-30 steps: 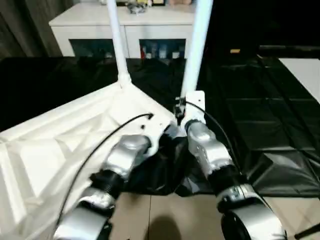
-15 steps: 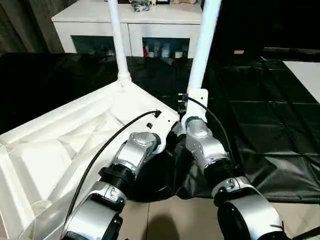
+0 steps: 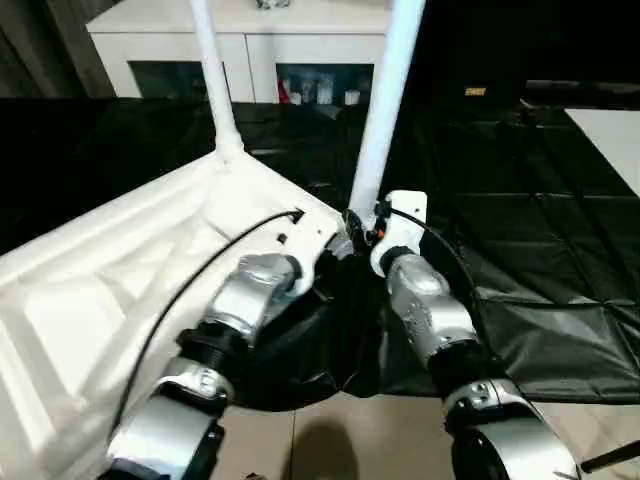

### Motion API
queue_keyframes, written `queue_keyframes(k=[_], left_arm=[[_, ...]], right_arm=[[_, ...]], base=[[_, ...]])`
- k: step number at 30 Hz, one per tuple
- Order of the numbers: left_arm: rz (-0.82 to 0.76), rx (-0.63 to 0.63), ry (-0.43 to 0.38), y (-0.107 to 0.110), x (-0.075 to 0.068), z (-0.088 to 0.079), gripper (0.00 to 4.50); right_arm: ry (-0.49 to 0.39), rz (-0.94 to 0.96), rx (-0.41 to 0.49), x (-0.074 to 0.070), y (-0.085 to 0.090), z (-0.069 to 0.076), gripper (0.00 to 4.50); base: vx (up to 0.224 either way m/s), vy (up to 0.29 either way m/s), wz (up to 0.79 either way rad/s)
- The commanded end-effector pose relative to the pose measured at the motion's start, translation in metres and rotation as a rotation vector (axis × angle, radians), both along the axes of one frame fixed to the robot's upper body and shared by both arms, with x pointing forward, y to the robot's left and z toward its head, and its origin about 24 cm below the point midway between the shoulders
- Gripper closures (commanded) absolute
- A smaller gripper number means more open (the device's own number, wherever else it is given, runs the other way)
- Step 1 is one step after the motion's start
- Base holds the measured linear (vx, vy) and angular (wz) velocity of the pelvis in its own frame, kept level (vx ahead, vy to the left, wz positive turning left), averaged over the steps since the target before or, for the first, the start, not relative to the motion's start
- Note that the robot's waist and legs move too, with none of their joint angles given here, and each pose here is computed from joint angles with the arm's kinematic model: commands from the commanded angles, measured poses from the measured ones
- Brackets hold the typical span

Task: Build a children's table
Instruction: Rotate leg to tighten

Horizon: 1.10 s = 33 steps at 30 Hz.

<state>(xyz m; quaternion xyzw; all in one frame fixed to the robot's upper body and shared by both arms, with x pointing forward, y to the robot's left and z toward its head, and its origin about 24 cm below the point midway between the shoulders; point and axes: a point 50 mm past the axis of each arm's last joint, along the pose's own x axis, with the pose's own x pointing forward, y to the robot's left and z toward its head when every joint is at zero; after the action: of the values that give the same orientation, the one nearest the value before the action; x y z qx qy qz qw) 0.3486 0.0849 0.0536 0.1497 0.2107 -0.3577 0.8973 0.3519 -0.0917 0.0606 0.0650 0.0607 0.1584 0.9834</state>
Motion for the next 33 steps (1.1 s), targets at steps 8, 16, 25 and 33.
queue_keyframes(k=[8,16,25,33], left_arm=[[-0.298,0.032,0.061,0.030,-0.023,-0.006,4.50],[-0.594,0.038,0.128,0.046,-0.047,0.003,4.50],[-0.653,0.077,0.124,0.054,-0.051,0.007,4.50],[-0.643,0.084,0.108,0.055,-0.048,0.008,4.50]], right_arm=[[-0.020,0.402,-0.226,-0.029,-0.048,-0.004,0.09],[0.014,0.735,-0.318,-0.056,-0.059,-0.002,0.09],[-0.039,0.882,-0.375,-0.059,-0.049,0.005,0.09],[-0.071,0.928,-0.383,-0.056,-0.039,0.005,0.09]], base=[[0.000,0.000,0.00],[0.000,0.000,0.00],[0.000,0.000,0.00],[0.000,0.000,0.00]])
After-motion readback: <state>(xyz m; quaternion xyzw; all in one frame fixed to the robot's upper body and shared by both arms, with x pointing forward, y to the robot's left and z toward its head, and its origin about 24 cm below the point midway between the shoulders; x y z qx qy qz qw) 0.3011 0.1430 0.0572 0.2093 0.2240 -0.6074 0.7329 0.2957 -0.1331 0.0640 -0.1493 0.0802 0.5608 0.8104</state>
